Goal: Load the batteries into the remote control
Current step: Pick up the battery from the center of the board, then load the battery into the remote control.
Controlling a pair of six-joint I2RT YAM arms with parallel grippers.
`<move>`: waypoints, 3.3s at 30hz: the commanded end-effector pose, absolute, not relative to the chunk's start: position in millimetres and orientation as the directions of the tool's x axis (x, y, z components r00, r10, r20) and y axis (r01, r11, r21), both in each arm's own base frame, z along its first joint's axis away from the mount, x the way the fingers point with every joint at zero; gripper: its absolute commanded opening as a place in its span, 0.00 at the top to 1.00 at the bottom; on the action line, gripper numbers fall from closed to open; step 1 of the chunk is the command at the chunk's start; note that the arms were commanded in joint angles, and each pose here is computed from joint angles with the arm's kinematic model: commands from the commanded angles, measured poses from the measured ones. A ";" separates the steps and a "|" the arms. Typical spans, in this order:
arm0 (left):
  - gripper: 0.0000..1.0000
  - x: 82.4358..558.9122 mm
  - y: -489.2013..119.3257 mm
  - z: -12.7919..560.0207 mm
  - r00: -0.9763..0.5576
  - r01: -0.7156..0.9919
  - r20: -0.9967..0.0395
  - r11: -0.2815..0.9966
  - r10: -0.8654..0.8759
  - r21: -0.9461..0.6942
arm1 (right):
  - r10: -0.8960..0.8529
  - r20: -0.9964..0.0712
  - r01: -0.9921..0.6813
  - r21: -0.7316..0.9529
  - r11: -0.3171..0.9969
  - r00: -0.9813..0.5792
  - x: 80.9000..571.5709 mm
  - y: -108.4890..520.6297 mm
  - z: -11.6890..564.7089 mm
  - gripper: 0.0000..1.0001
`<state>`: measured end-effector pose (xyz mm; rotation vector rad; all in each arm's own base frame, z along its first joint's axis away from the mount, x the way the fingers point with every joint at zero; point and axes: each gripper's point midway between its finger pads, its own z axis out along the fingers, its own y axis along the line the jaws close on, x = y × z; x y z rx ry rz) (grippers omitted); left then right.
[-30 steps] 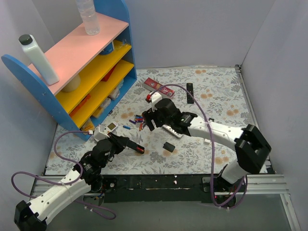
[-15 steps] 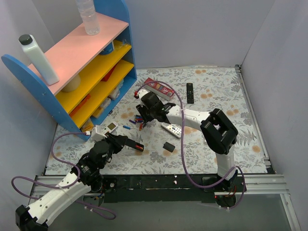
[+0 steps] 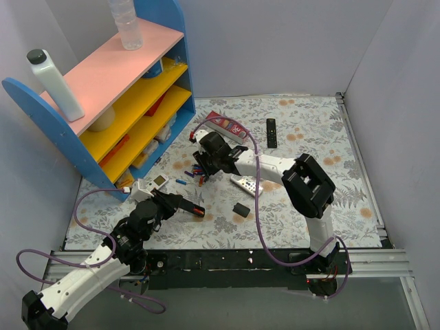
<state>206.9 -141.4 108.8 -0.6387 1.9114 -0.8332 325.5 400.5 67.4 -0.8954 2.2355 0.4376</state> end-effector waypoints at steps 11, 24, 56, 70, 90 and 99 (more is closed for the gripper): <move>1.00 210.2 -139.2 109.6 -0.415 -0.081 -0.555 0.637 -0.721 -0.766 | -0.492 -0.709 -0.692 -0.008 0.722 -0.505 353.2 410.6 66.1 0.58; 1.00 210.3 -138.8 110.9 -0.410 -0.076 -0.555 0.634 -0.723 -0.770 | -0.518 -0.677 -0.678 -0.038 0.734 -0.522 359.8 403.5 44.4 0.68; 1.00 204.4 -164.8 140.2 -0.410 0.160 -0.509 0.489 -0.757 -0.857 | -0.484 -0.842 -0.855 -0.054 0.516 -0.239 272.2 353.8 160.6 0.99; 1.00 195.6 -189.0 165.5 -0.463 0.301 -0.475 0.371 -0.749 -0.879 | -0.517 -0.850 -0.955 -0.063 0.289 -0.100 169.3 318.8 183.6 0.99; 1.00 190.8 -199.3 180.9 -0.496 0.343 -0.433 0.289 -0.752 -0.894 | -0.602 -0.795 -0.967 -0.087 0.241 -0.079 149.5 308.4 173.4 0.99; 1.00 187.9 -203.8 187.0 -0.511 0.367 -0.431 0.265 -0.744 -0.892 | -0.623 -0.779 -0.975 -0.082 0.205 -0.065 144.4 312.5 171.8 0.99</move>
